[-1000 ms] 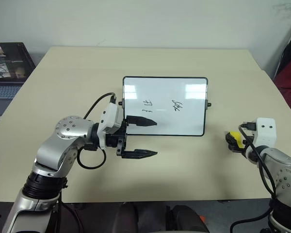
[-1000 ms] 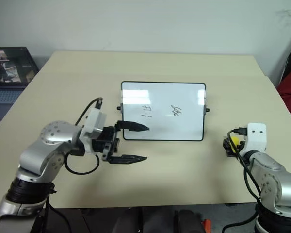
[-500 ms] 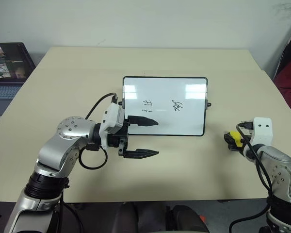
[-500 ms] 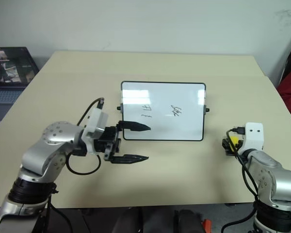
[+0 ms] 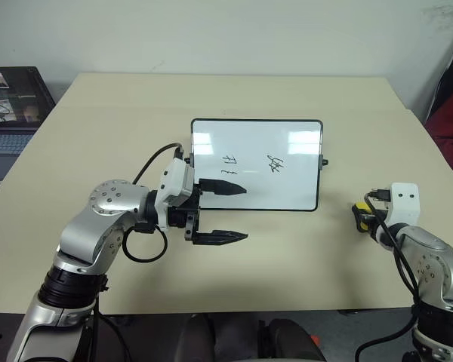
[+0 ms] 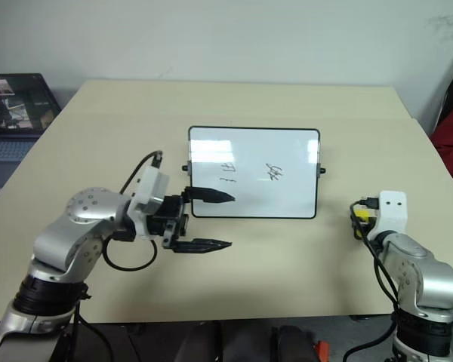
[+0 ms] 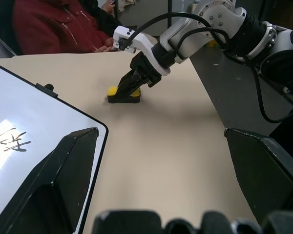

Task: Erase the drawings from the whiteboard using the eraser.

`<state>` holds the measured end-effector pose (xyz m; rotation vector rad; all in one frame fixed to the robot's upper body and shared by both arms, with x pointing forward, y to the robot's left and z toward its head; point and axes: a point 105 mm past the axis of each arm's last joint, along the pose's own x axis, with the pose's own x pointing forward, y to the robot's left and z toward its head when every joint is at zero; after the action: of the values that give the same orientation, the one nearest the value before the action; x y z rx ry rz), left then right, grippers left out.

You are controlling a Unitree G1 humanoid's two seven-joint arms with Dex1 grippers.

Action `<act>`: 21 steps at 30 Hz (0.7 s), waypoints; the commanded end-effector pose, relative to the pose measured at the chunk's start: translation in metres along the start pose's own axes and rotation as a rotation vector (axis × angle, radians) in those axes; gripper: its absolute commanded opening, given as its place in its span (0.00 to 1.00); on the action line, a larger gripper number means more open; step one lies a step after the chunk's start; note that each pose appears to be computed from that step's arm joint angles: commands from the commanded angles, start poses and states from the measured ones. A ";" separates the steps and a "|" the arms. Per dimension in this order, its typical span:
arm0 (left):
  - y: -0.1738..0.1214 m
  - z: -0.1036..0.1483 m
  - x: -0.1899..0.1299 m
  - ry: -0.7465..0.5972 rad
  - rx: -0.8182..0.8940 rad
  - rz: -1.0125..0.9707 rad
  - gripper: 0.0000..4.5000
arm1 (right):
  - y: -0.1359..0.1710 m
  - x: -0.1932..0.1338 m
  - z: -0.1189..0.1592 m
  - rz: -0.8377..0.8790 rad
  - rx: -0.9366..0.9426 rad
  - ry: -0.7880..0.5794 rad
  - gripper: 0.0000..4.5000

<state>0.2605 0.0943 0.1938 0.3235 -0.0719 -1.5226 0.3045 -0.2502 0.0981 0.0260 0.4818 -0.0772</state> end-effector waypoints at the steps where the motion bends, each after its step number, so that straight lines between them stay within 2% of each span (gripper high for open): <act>1: -0.002 0.009 0.002 -0.013 0.042 0.002 1.00 | 0.000 0.000 0.007 -0.004 0.000 -0.034 0.23; 15: -0.002 0.007 0.003 -0.020 0.032 0.027 1.00 | 0.006 -0.002 0.005 0.025 0.015 -0.038 0.23; 20: -0.002 0.006 0.003 -0.016 0.033 0.028 1.00 | 0.007 -0.001 0.006 0.030 -0.002 -0.041 0.60; 21: -0.002 0.006 0.003 -0.016 0.033 0.028 1.00 | 0.007 -0.001 0.007 0.030 -0.003 -0.042 0.60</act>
<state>0.2605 0.0927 0.1921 0.3128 -0.0776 -1.4937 0.3060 -0.2412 0.0959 0.0425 0.4772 -0.0438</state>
